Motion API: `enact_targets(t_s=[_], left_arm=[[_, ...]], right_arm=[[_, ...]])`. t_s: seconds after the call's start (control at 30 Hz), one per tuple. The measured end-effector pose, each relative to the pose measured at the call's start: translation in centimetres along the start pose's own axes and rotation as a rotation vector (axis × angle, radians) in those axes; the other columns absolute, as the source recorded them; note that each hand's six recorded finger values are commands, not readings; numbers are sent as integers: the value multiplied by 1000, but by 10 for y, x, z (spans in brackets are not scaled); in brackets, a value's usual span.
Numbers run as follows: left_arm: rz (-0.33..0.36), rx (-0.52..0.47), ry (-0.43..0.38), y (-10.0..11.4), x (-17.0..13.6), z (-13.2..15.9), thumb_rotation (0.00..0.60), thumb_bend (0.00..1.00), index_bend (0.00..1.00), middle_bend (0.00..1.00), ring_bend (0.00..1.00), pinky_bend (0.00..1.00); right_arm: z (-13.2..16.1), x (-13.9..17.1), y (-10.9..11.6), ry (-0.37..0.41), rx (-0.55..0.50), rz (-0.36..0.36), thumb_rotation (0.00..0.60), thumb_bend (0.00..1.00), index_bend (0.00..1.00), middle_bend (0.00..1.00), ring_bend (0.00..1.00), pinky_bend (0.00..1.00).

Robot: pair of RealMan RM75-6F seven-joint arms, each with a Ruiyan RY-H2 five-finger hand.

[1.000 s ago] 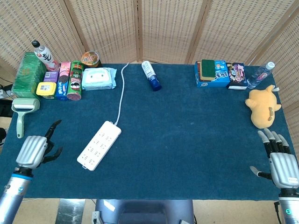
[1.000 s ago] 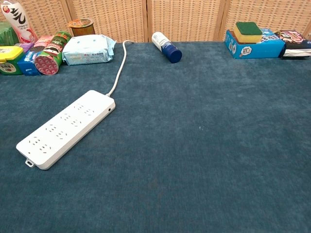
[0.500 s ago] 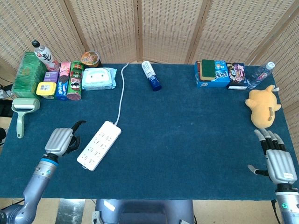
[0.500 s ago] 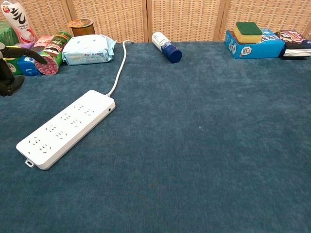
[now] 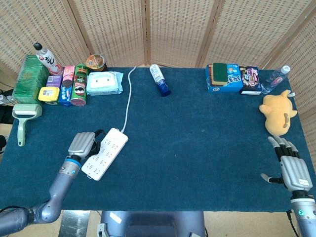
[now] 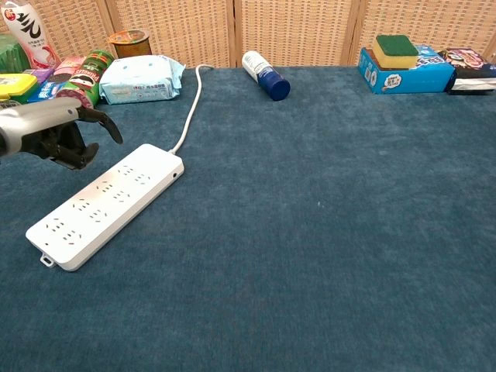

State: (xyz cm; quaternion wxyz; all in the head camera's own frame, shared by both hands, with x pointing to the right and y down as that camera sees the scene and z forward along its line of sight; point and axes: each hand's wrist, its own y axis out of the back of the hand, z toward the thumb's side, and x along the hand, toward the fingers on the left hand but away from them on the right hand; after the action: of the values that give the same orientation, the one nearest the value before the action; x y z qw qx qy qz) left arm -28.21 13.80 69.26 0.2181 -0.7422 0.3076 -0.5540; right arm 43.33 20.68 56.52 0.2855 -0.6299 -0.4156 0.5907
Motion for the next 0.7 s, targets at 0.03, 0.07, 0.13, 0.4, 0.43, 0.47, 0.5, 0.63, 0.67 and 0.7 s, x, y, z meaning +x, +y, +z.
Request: enact_targets(t_s=[0.03, 0.07, 0.13, 0.4, 0.43, 0.47, 0.5, 0.63, 0.67, 0.7], left_arm=[[-11, -2, -2, -3, 1, 2, 600, 686, 322, 1000, 1000, 1000], [-16, 0, -3, -5, 1, 3, 600, 685, 324, 1000, 1000, 1000], [-14, 12, -1, -7, 1, 5, 600, 683, 323, 1000, 1000, 1000], [5, 32, -2, -9, 7, 13, 600, 677, 323, 1000, 1000, 1000], [5, 34, -3, -10, 8, 13, 600, 675, 323, 1000, 1000, 1000], [4, 37, -3, -10, 9, 13, 600, 673, 323, 1000, 1000, 1000], [0, 40, -2, -11, 11, 14, 600, 672, 323, 1000, 1000, 1000], [-7, 49, 0, -15, 17, 15, 600, 667, 323, 1000, 1000, 1000], [-6, 51, 0, -15, 18, 15, 600, 665, 323, 1000, 1000, 1000], [-7, 53, -2, -16, 19, 16, 600, 665, 323, 1000, 1000, 1000]], right_arm=[[0, 0, 1, 2, -1, -1, 600, 0, 0, 24, 22, 0], [0, 0, 1, 3, -3, -2, 600, 0, 0, 24, 22, 0], [-1, 1, 2, 4, -4, -4, 600, 0, 0, 24, 21, 0], [-1, 2, 3, 5, -5, -3, 600, 0, 0, 24, 21, 0], [-1, 2, 3, 5, -5, -4, 600, 0, 0, 24, 21, 0], [-1, 1, 3, 4, -5, -3, 600, 0, 0, 24, 21, 0], [-2, 1, 2, 3, -5, -3, 600, 0, 0, 24, 21, 0], [-2, 1, 2, 1, -3, -1, 600, 0, 0, 24, 21, 0], [-2, 1, 2, 0, -3, -1, 600, 0, 0, 24, 21, 0], [-2, 1, 2, 1, -3, -2, 600, 0, 0, 24, 21, 0]])
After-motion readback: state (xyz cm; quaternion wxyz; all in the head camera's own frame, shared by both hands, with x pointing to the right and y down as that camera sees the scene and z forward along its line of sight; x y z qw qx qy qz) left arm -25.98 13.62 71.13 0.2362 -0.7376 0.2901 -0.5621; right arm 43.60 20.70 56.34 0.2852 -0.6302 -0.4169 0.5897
